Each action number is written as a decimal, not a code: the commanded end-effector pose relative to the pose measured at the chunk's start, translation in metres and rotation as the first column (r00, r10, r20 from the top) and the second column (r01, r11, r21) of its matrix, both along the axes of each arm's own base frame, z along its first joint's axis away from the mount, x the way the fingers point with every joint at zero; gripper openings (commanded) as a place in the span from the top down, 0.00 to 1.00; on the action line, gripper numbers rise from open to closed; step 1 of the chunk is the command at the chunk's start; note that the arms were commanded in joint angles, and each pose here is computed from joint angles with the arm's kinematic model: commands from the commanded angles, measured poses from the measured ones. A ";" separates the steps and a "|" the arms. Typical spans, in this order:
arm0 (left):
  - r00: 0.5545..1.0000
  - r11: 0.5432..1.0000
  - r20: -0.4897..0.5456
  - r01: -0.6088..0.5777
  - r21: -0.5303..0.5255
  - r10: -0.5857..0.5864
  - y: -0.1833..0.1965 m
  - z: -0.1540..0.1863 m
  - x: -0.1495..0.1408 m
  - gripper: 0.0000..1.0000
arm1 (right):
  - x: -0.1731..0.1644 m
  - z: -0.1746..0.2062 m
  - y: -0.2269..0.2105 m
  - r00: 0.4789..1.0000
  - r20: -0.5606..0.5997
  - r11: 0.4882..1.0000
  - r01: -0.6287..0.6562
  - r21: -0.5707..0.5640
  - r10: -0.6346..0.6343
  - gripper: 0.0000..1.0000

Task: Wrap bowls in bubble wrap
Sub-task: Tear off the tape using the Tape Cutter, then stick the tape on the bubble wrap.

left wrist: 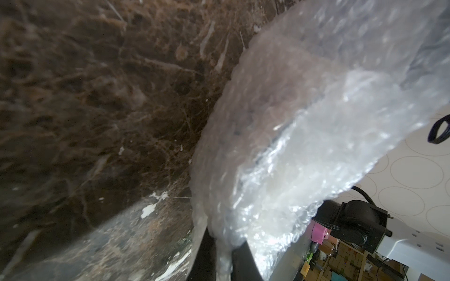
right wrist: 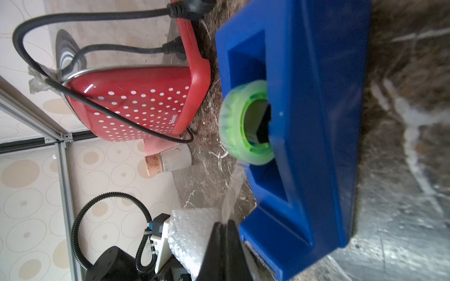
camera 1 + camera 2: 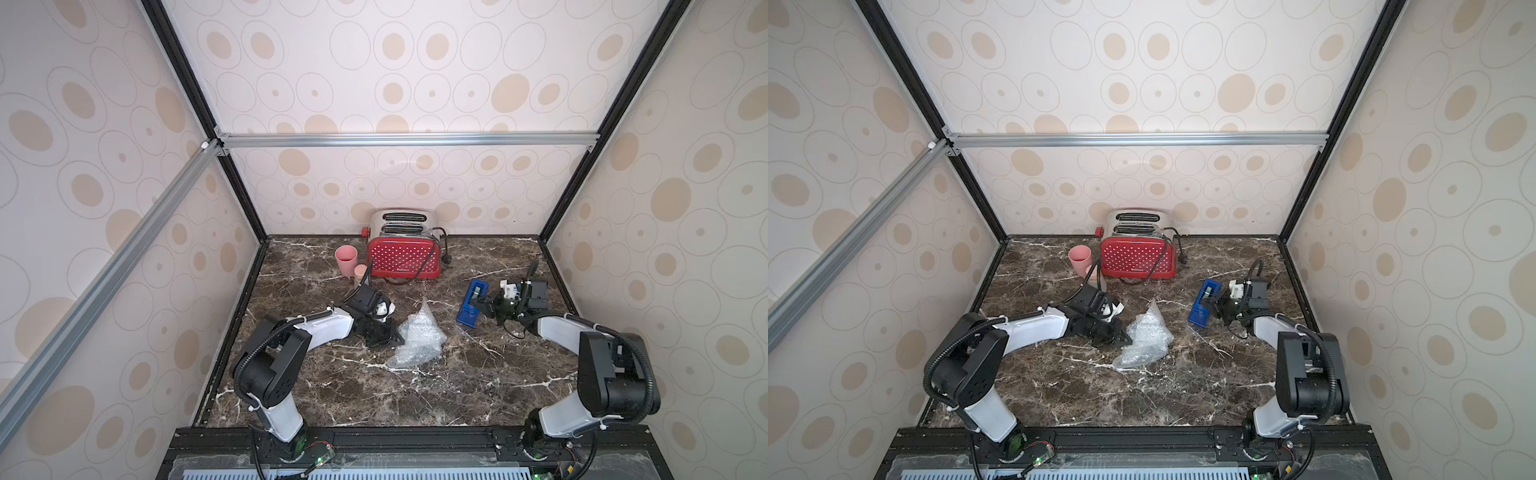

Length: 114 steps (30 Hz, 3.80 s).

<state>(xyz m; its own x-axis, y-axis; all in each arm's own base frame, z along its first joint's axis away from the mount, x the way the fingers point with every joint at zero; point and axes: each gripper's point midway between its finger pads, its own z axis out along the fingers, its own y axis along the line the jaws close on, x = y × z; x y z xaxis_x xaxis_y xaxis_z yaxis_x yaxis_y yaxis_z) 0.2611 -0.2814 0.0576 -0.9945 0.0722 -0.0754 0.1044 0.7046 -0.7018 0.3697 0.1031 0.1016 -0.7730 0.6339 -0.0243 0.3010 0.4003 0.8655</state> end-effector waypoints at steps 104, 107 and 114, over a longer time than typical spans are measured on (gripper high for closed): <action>0.999 0.999 0.002 0.032 0.010 -0.032 -0.002 0.004 -0.003 0.89 | -0.111 -0.023 0.193 0.703 0.265 0.739 -0.544 -0.397 0.660 1.00; 0.999 0.999 0.003 0.032 0.008 -0.032 -0.002 0.005 -0.002 0.89 | -0.112 -0.024 0.192 0.700 0.260 0.733 -0.546 -0.407 0.666 1.00; 0.999 0.999 0.003 0.032 0.005 -0.032 -0.003 0.005 -0.002 0.88 | -0.112 -0.037 0.185 0.682 0.243 0.700 -0.543 -0.464 0.690 1.00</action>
<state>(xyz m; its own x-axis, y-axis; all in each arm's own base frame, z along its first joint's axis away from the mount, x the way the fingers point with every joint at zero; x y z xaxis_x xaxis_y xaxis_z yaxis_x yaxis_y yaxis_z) 0.2602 -0.2815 0.0581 -0.9940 0.0794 -0.0748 0.1090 0.7042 -0.7016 0.2543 0.2939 0.0765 -0.8689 -0.0638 -0.4908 -0.4223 0.6128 0.6679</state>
